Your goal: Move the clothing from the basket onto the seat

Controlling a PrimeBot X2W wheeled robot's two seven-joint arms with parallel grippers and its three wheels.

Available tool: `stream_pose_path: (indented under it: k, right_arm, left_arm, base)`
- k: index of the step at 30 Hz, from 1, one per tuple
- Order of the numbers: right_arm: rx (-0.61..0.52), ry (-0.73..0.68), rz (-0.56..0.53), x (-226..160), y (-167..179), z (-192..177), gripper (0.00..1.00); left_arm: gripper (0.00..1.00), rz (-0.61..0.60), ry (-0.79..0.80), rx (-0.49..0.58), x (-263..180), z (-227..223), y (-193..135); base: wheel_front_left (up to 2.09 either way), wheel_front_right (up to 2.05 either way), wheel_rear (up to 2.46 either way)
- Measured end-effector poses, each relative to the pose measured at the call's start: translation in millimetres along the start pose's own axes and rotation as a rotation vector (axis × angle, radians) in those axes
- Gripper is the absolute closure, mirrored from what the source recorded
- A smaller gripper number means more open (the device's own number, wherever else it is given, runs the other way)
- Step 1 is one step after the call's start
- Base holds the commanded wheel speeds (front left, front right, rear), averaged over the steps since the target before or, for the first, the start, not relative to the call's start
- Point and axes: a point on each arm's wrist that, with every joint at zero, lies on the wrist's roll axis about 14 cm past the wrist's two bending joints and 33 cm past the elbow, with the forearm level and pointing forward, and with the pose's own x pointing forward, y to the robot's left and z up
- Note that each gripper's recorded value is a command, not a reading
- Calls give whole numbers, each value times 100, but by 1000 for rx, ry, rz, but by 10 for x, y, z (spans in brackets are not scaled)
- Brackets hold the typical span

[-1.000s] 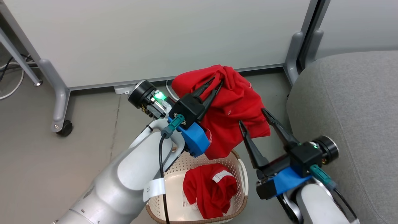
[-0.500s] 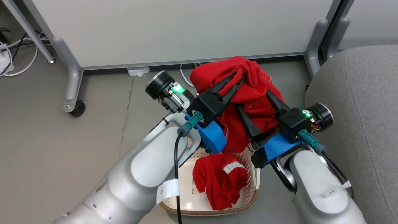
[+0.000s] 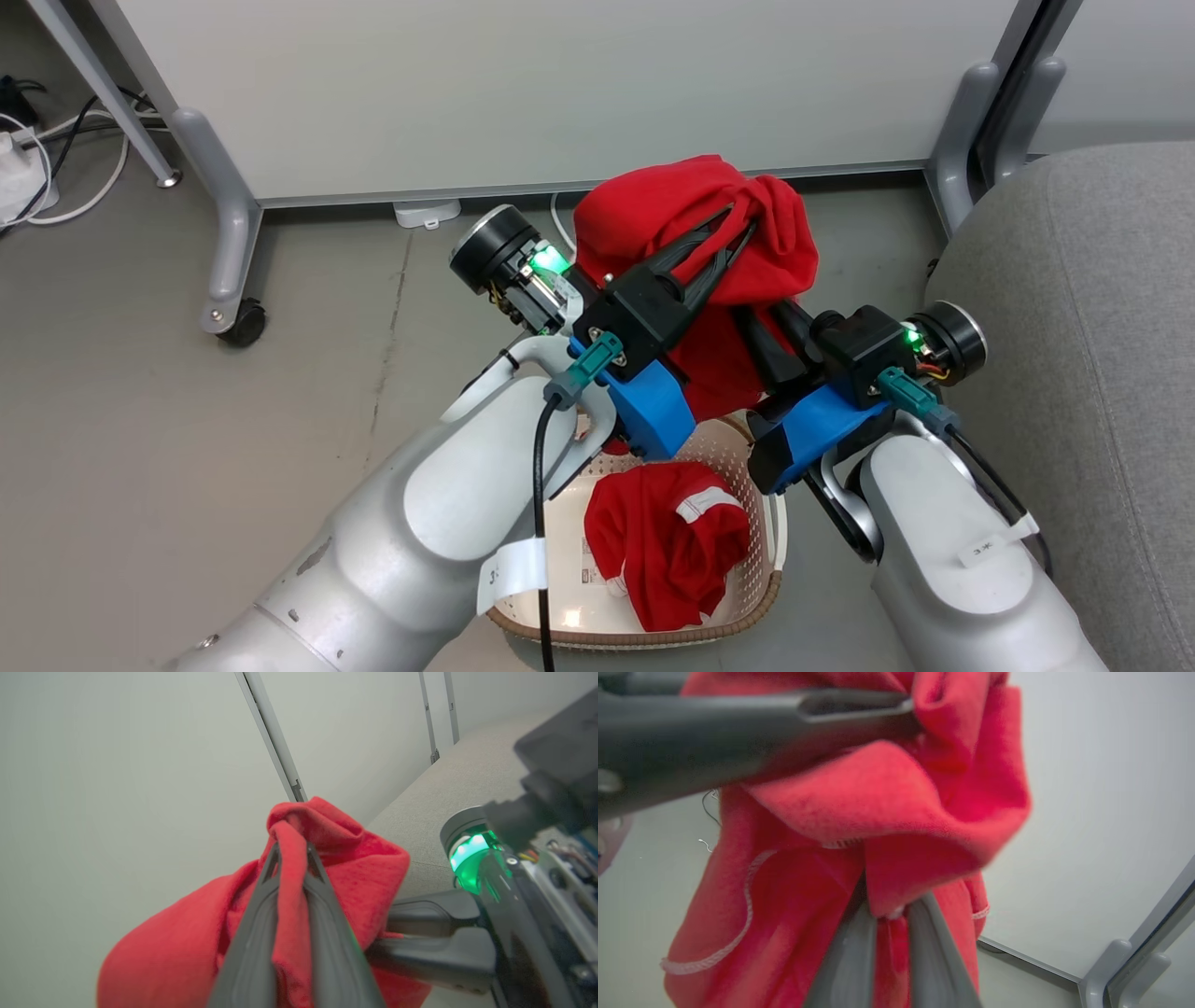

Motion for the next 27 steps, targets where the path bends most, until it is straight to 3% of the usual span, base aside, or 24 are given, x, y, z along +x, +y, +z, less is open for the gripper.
stream_pose_path:
  k: [11,12,27]
  right_arm:
    - [9,-2,-14,-17,-43,4,100]
    - [10,-2,-15,-19,-45,2,100]
    - [31,8,-52,-77,-150,-60,100]
  left_arm:
    - [100,4,0,2,21,-8,19]
    - [0,5,0,0,22,-9,24]
    - [0,10,-22,7,72,32,52]
  base:
    - [0,0,0]
    - [0,0,0]
    - [0,0,0]
